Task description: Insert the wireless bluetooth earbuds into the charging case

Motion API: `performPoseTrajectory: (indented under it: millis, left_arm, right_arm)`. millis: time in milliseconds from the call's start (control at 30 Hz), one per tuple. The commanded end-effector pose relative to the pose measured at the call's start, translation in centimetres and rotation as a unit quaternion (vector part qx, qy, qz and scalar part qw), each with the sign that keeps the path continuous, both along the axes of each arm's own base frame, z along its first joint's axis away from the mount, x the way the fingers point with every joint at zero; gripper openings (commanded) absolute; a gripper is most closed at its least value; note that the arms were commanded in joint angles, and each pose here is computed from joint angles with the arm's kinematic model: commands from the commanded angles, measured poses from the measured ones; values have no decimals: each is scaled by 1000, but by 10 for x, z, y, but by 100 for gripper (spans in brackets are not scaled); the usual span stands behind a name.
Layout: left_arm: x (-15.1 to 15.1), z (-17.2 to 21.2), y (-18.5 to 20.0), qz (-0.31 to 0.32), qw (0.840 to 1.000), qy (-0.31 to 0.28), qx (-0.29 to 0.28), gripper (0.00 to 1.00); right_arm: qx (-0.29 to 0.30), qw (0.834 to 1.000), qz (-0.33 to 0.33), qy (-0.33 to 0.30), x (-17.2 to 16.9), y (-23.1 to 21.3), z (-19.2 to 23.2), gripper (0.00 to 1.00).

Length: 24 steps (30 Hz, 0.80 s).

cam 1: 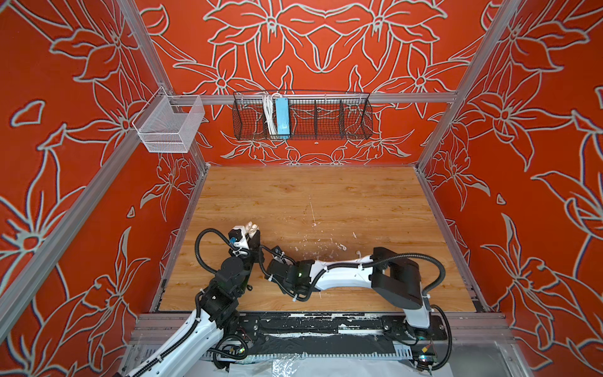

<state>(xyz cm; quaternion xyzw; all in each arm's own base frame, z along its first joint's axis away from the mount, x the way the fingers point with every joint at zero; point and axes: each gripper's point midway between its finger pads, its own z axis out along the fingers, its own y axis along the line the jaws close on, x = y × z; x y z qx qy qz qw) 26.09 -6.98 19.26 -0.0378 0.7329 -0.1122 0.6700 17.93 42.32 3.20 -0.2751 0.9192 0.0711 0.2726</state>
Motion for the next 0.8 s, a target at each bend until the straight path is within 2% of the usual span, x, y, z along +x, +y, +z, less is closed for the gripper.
performPoseTrajectory:
  millis: [0, 200, 300, 467, 567, 667, 767]
  left_arm:
    - [-3, 19, -21, -64, 997, -45, 1, 0]
    - [-15, 34, -49, -149, 984, -97, -2, 0]
    - [-23, 44, -62, -192, 974, -123, -10, 0]
    - [-44, 61, -84, -273, 946, -174, -8, 0]
    - [-58, 66, -100, -327, 923, -202, 8, 0]
    - [-68, 68, -113, -370, 903, -216, 24, 0]
    - [-75, 68, -120, -392, 892, -223, 34, 0]
  right_arm:
    - [35, 998, -16, -48, 6, -5, 39, 10]
    - [126, 980, -33, -149, 18, -18, 113, 8]
    - [194, 958, -26, -208, 17, -25, 167, 7]
    - [309, 910, 24, -275, 2, -30, 243, 7]
    - [374, 875, 80, -295, -16, -27, 279, 7]
    - [421, 841, 138, -309, -35, -21, 301, 7]
    - [458, 809, 171, -326, -49, -23, 318, 7]
